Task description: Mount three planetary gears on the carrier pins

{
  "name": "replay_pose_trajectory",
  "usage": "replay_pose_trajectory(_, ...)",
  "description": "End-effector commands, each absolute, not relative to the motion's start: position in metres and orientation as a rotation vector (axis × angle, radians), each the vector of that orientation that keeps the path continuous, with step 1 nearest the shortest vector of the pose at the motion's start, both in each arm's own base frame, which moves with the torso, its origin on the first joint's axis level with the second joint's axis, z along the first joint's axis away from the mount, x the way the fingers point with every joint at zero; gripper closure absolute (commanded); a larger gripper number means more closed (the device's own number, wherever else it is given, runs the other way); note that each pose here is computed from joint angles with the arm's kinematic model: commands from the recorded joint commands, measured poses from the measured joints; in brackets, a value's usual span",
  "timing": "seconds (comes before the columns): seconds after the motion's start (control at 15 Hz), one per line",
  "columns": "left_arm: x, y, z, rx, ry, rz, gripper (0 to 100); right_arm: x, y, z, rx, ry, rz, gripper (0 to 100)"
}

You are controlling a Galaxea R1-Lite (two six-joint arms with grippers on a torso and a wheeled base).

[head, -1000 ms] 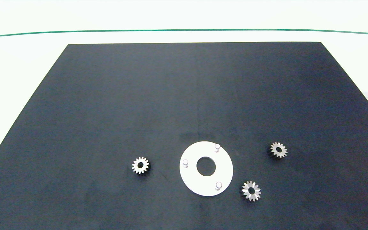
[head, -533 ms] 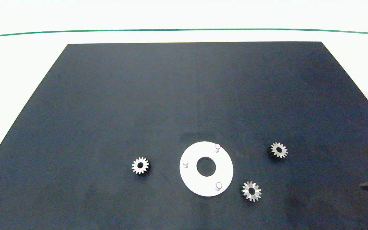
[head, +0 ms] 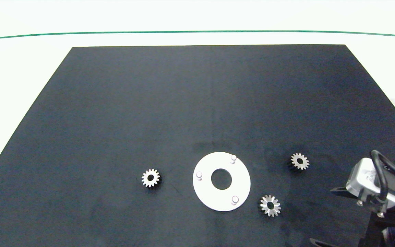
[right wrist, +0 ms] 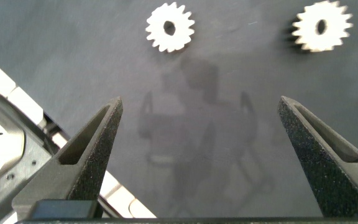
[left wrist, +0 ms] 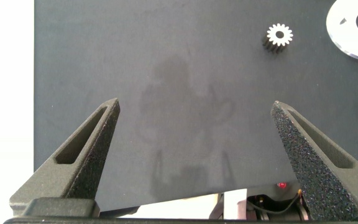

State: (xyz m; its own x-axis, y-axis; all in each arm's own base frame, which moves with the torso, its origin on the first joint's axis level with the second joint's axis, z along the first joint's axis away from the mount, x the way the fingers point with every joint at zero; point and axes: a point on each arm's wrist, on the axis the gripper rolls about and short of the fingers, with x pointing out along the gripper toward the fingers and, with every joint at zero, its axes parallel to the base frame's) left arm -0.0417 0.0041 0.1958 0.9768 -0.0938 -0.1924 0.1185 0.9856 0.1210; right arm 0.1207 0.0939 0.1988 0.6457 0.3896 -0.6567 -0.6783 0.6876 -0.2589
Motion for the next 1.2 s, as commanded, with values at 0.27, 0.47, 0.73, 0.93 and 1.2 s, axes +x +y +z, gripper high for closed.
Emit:
replay_pose_trajectory(0.27, -0.044, 0.004, 0.195, 0.133, 0.179, -0.106, 0, 0.125, 0.114, 0.183, -0.592, 0.655, 0.67, 0)
replay_pose_trajectory(0.47, -0.046, 0.004, 0.195, 0.132, 0.169, -0.106, 0, 0.131, 0.123, 0.178, -0.601, 0.67, 0.68, 0)
replay_pose_trajectory(0.73, -0.046, 0.005, 0.193, 0.132, 0.169, -0.106, 0, 0.143, 0.14, 0.173, -0.625, 0.658, 0.665, 0)
replay_pose_trajectory(0.93, -0.047, 0.005, 0.194, 0.132, 0.166, -0.105, 0, 0.15, 0.15, 0.171, -0.635, 0.671, 0.673, 0)
replay_pose_trajectory(1.2, -0.047, 0.005, 0.194, 0.132, 0.163, -0.104, 0, 0.157, 0.156, 0.174, -0.629, 0.665, 0.671, 0)
